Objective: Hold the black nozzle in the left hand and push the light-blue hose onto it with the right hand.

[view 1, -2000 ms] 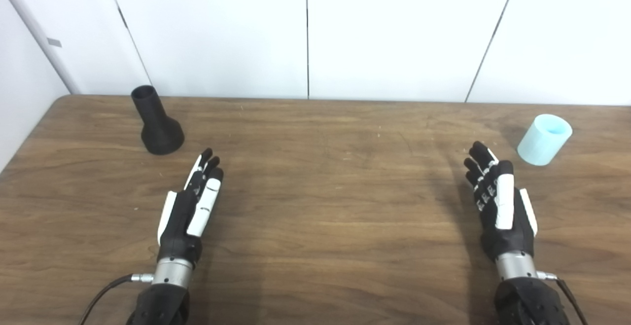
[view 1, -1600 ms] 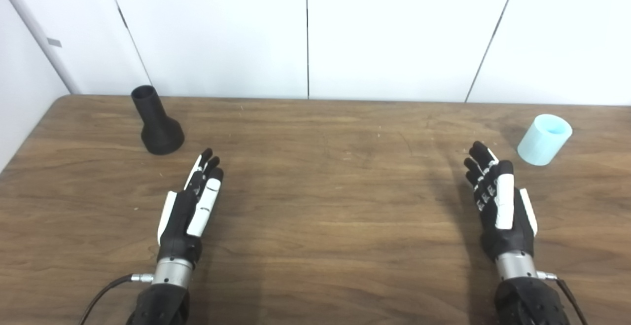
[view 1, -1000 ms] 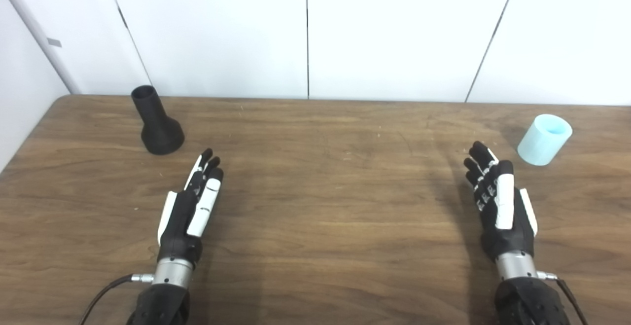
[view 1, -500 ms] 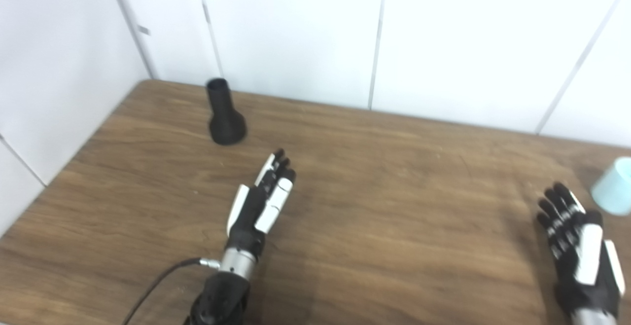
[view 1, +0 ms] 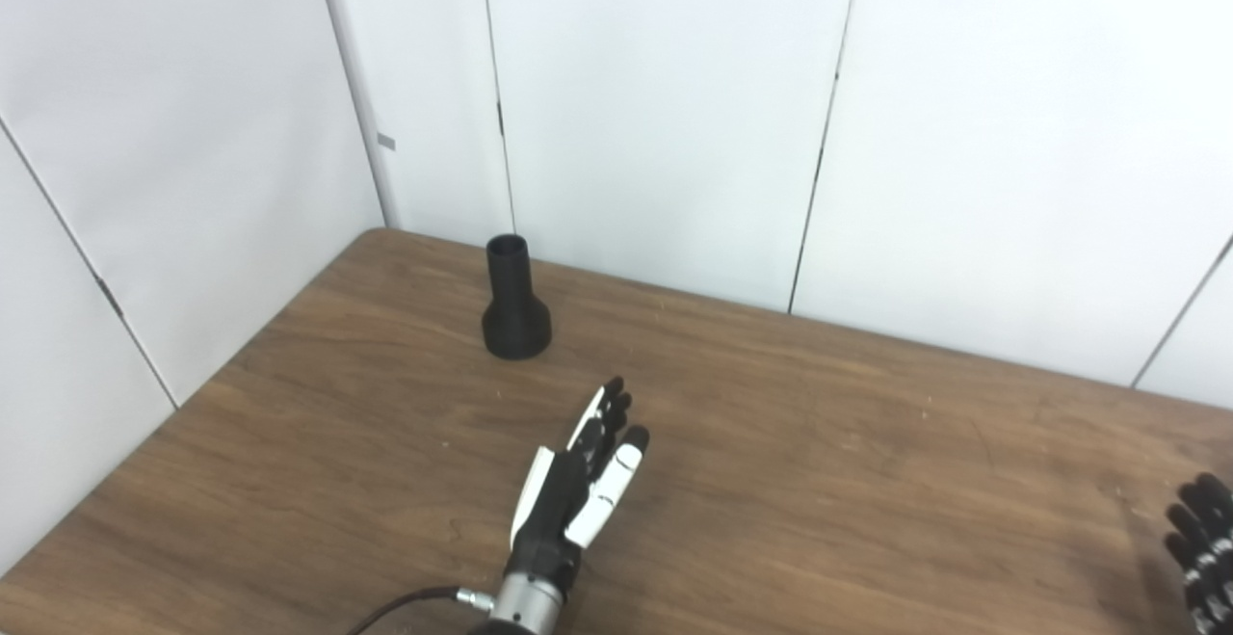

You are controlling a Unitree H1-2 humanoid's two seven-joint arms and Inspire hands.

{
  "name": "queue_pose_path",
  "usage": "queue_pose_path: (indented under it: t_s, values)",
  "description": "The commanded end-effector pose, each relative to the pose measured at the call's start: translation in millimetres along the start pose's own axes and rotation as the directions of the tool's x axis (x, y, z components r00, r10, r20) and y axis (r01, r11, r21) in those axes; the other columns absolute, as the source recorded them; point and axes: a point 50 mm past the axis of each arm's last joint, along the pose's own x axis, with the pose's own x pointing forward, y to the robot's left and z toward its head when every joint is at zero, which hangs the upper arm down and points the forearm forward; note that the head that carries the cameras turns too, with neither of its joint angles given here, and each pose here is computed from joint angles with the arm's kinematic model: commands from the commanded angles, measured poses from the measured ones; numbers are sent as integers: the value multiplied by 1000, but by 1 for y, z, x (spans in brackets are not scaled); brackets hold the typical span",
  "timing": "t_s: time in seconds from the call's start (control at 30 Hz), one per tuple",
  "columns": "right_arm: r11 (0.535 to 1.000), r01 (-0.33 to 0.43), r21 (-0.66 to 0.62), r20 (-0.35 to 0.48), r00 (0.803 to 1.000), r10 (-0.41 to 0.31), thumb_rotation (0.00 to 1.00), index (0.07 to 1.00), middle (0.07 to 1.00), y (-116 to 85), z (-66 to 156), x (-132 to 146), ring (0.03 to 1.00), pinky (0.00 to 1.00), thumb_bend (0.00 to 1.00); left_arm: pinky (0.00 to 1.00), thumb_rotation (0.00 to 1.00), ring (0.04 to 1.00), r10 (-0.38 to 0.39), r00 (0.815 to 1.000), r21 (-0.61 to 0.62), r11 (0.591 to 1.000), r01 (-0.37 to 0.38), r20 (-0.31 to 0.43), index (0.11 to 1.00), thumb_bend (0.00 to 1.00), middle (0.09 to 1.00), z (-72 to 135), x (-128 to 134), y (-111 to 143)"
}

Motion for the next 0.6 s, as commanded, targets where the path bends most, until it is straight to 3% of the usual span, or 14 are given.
queue_pose_path:
  t_s: [0.0,0.27,0.4,0.57]
  values:
    - [1000,-9,13,13,1000,9,1000,924,939,-3,-8,-5,961,977,498,1000,806,979,-6,1000,-11,1000,6,28,975,394,967,4,3,-4]
    - [1000,-15,15,17,1000,14,1000,910,923,0,-11,-2,942,944,489,1000,776,977,15,999,6,1000,-15,44,976,441,963,12,4,11]
    - [1000,-16,6,19,1000,16,1000,896,909,-1,-13,-3,933,916,501,928,527,929,86,991,157,982,-101,101,956,541,926,32,10,31]
    - [1000,-14,5,19,1000,14,1000,887,900,-1,-13,-2,926,908,519,897,413,908,155,970,246,949,-200,188,938,642,907,67,17,52]
